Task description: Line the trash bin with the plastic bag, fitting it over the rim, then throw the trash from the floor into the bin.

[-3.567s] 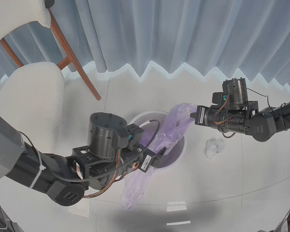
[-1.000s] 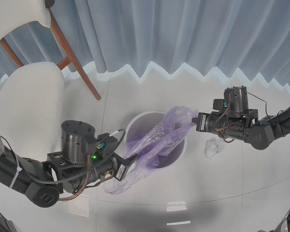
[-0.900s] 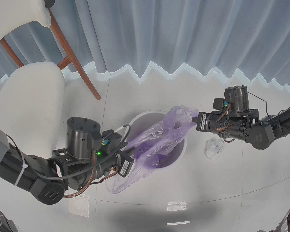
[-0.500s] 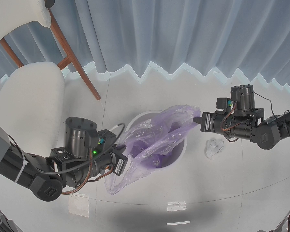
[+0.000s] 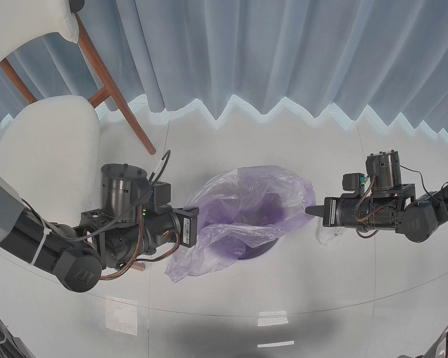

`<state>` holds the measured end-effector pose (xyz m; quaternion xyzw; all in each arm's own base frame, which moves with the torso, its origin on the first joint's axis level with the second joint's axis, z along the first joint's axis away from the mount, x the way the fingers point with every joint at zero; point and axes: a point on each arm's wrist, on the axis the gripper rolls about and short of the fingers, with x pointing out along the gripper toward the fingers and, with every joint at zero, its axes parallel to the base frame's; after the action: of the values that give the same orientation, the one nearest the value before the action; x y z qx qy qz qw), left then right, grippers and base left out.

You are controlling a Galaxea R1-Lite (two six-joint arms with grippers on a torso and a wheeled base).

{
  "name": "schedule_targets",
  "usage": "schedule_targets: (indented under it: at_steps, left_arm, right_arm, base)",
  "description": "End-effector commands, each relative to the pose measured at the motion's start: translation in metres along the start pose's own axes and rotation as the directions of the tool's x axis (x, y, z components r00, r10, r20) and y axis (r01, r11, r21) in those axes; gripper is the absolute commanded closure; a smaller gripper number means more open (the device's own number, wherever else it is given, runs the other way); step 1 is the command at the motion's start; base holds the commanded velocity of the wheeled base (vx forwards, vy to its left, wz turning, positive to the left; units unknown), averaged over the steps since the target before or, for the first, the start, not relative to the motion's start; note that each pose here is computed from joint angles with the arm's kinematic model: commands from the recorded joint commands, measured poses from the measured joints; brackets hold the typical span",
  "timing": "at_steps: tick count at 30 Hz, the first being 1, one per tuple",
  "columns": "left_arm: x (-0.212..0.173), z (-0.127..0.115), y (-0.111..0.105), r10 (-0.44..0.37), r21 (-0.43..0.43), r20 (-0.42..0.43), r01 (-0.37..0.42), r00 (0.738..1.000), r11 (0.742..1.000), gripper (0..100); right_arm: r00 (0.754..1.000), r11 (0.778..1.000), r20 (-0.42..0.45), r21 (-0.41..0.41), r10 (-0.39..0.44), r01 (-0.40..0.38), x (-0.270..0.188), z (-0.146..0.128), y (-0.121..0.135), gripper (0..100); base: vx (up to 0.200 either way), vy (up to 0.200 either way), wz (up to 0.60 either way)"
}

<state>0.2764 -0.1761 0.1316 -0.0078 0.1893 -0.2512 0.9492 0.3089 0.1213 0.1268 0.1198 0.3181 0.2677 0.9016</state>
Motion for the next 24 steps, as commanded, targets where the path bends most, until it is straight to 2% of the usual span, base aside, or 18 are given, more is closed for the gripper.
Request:
schedule_targets:
  at_steps: [1,2,6,18,24]
  left_arm:
    - [0.0,-0.009,0.01,-0.022,-0.038,-0.006,0.022,1.0,0.999,100]
    - [-0.006,-0.016,0.015,-0.034,-0.045,0.01,0.034,0.999,0.998,100]
    - [-0.01,-0.018,0.016,-0.036,-0.039,0.059,0.039,0.998,0.998,100]
    - [-0.005,-0.012,0.013,-0.041,-0.017,0.086,0.042,0.995,0.999,100]
    - [-0.004,-0.009,0.014,-0.018,-0.02,0.103,0.02,0.995,1.0,100]
  right_arm:
    - [1.0,1.0,-0.017,0.009,-0.01,0.01,0.0,-0.005,-0.003,100]
    - [1.0,1.0,-0.023,0.01,-0.013,0.014,0.0,-0.007,-0.003,100]
    - [1.0,1.0,-0.021,0.005,-0.009,0.009,0.001,-0.01,-0.003,100]
    - [1.0,1.0,-0.009,-0.008,0.003,-0.003,0.004,-0.015,-0.002,100]
    - [1.0,1.0,0.002,-0.011,0.006,-0.006,0.004,-0.012,-0.001,100]
  base:
    - [0.0,0.0,0.0]
    - [0.0,0.0,0.0]
    - [0.0,0.0,0.0]
    - [0.2,0.0,0.0]
    - [0.2,0.0,0.0]
